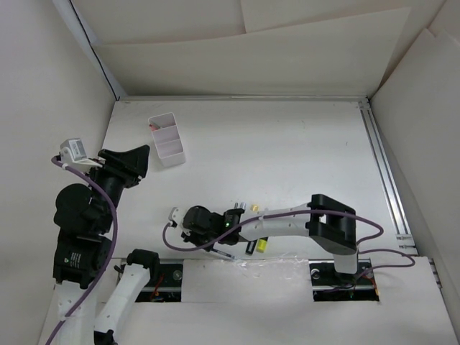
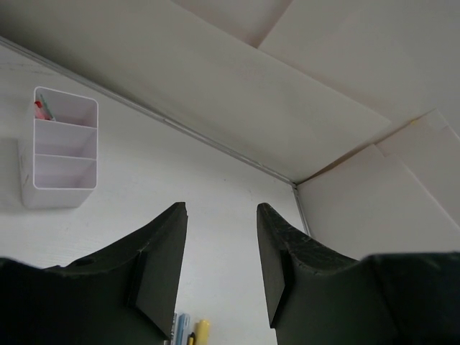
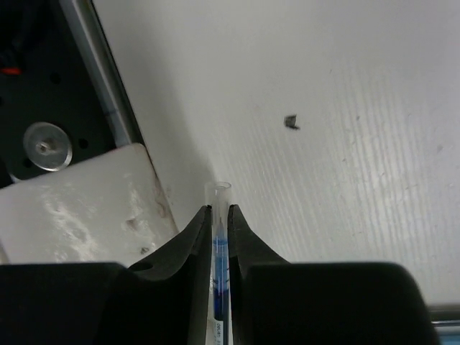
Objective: Sort the stationery into containers
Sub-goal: Pick up the pen from the center of the board, then place the pen in the storage box.
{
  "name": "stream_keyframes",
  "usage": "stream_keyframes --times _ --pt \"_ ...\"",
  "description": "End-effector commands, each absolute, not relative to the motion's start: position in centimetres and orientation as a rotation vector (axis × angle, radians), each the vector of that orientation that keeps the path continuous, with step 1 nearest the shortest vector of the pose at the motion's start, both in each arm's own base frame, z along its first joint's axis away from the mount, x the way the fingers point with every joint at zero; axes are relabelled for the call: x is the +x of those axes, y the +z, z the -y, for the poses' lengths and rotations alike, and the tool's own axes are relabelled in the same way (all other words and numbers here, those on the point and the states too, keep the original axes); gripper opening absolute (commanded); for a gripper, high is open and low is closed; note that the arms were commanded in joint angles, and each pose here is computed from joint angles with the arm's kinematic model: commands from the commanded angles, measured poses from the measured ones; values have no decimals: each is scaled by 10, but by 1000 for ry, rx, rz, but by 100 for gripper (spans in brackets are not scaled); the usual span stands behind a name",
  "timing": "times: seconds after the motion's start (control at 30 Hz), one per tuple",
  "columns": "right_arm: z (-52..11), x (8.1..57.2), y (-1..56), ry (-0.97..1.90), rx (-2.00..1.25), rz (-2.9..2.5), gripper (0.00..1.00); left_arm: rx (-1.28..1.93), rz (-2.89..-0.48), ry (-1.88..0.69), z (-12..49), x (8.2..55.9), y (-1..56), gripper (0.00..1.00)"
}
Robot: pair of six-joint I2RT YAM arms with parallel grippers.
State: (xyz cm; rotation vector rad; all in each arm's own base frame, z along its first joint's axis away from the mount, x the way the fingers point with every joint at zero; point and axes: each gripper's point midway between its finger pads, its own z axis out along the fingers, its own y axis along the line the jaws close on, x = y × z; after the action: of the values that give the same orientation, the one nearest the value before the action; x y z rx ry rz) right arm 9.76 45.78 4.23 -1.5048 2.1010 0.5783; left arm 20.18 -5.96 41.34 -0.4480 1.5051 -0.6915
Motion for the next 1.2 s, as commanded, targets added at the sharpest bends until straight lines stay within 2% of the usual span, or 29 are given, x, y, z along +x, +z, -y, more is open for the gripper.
stream_keyframes --times 0.0,0.07,0.3,0.43,0.5,0.57,0.63,0.67,0.73,0.77,0.83,0.87,0.9,0.93,0.97,1.0,1.17 --pt "-489 115 129 720 -1336 -1959 0 -417 -1439 -683 55 192 437 40" --pt "-490 120 146 745 -1298 -1942 0 -414 -1428 -686 55 190 442 40" --pt "-473 192 208 790 -1032 -1916 0 -426 -1411 -692 52 181 436 40" --pt "-458 254 249 790 -855 -1866 0 -458 -1399 -692 47 175 422 40" --pt "-449 293 288 816 -744 -1788 0 -474 -1424 -694 48 178 405 40" --pt "-447 331 298 830 -670 -1762 0 -466 -1436 -715 52 178 397 40" --pt "-453 356 330 869 -620 -1684 0 -481 -1474 -731 57 185 377 40" --pt "-460 370 321 888 -596 -1692 0 -481 -1474 -731 57 186 372 40" --pt "-465 397 357 954 -534 -1575 0 -479 -1509 -732 60 190 353 40" --pt "-475 414 341 970 -501 -1594 0 -479 -1511 -732 60 190 350 40" --pt "-482 435 354 1024 -473 -1514 2 -490 -1517 -738 60 189 341 40" --pt "-490 439 381 1061 -460 -1438 2 -500 -1526 -742 61 191 336 40" --pt "-502 458 352 1066 -456 -1467 2 -493 -1501 -749 60 187 342 40" --pt "-511 464 352 1089 -452 -1446 3 -512 -1510 -729 57 188 337 40" --pt "-515 468 384 1106 -441 -1356 3 -514 -1515 -728 57 186 338 40" --pt "-531 481 346 1117 -451 -1396 3 -514 -1516 -727 56 184 337 40" --pt "-539 507 346 1166 -342 -1259 4 -519 -1495 -746 56 180 343 40"
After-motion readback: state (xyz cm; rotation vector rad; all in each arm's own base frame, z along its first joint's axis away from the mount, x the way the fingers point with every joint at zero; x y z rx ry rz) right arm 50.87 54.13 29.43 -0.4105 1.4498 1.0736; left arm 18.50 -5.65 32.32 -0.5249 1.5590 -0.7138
